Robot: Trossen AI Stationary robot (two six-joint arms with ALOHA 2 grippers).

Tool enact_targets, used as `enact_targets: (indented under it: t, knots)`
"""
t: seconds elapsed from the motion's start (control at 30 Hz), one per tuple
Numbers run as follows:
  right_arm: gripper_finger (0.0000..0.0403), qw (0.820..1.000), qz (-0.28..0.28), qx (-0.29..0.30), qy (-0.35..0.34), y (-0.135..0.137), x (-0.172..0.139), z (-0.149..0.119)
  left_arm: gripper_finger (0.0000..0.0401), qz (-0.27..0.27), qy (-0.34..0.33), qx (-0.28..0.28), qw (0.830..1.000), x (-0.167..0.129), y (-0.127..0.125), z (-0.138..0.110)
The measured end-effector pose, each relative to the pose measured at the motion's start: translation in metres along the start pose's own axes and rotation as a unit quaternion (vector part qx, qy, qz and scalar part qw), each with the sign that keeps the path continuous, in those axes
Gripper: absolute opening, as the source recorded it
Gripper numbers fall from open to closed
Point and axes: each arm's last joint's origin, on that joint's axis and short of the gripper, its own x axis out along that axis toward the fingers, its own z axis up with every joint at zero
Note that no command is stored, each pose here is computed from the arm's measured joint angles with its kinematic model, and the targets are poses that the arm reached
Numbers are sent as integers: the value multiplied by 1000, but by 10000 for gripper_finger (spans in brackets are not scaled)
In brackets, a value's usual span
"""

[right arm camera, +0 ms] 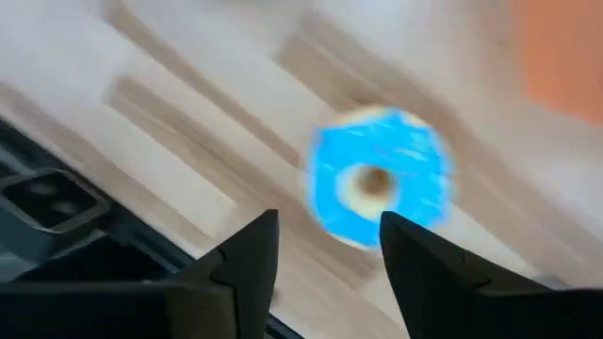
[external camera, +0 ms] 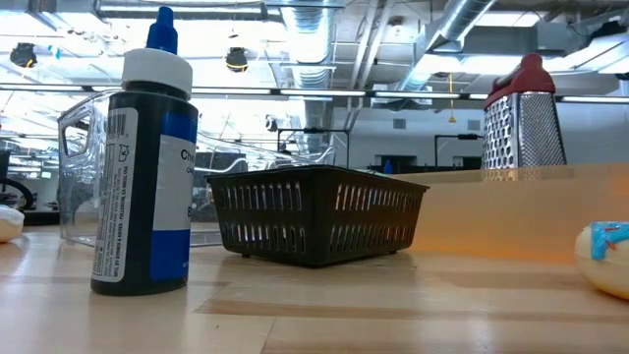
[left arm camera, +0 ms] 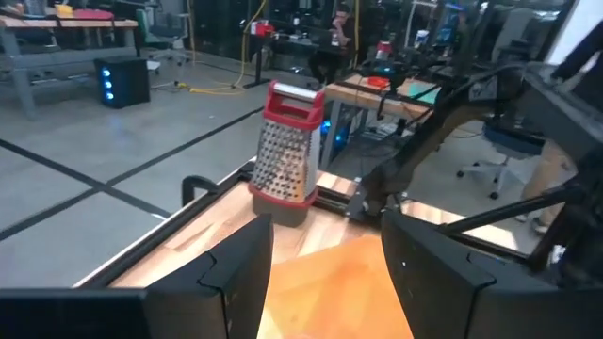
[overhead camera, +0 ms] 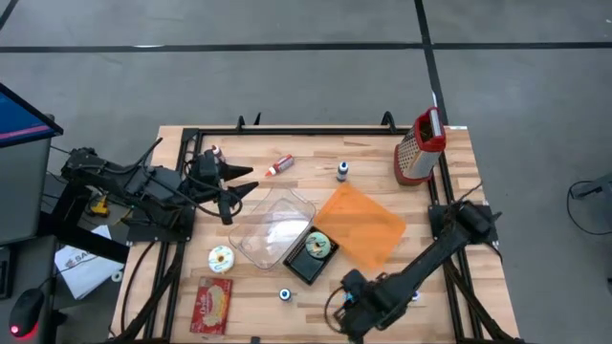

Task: Pick & Place Food Item
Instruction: Put the blue donut into the black bin

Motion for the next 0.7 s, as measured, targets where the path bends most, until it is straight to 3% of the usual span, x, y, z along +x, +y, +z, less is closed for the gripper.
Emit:
enact_targets:
  t: [0.07,0.43,0.7]
  knots:
    - [181,1000,15,2,-12,12,8,-1,195,-6,1,2,1000,-1,-2,0]
    - [182,999,-32,36,23,24,63,-4,195,-37,-2,-8,999,-4,-7,1]
    - [182,997,-28,69,15,21,48,-5,195,-58,3,-11,998,-4,-8,1]
